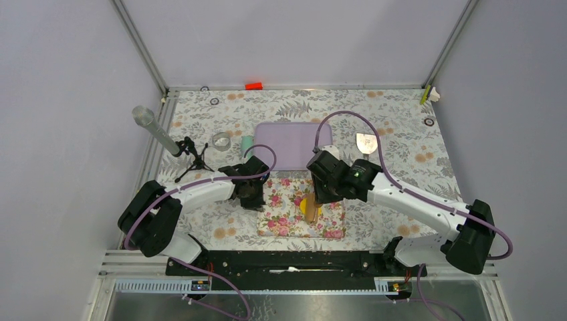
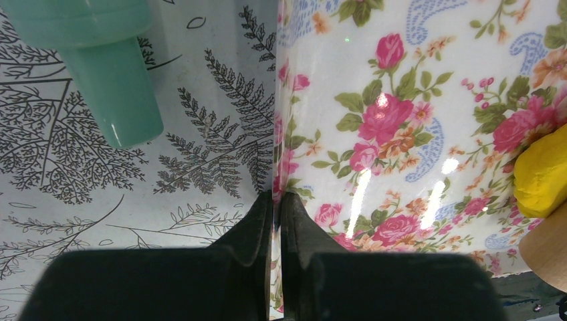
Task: Roll out the dumpling wrappers from the dough
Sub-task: Flatten out the dough on the work surface.
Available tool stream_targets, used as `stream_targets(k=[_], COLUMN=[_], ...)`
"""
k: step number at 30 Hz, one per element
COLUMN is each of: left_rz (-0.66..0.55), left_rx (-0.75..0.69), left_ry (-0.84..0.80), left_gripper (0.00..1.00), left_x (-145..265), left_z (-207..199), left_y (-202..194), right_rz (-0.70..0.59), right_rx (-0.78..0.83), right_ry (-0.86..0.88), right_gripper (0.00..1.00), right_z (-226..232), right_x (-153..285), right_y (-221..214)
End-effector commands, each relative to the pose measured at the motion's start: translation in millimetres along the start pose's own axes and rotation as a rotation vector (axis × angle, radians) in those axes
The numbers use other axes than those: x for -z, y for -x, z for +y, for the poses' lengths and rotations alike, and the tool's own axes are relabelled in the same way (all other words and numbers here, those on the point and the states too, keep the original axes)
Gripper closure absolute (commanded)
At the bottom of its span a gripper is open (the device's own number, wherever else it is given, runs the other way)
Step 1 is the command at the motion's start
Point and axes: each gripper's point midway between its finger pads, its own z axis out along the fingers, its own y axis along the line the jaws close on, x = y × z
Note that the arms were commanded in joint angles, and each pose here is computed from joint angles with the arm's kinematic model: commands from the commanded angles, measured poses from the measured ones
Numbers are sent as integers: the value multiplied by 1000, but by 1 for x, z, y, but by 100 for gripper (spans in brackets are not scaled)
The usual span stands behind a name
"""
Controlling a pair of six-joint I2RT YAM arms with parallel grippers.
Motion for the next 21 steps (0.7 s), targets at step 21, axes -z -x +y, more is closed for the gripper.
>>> stream_targets(k=[21], left_rz=[7], left_rx=[-10], left_ry=[49], left_gripper=[100], left_x=[-7], left_z=[14], left_y=[-7], right_rz=[91], right_rx=[103], right_ry=[-211], right_gripper=[100], right_z=[-28], right_x=[-46], right_y=[-21])
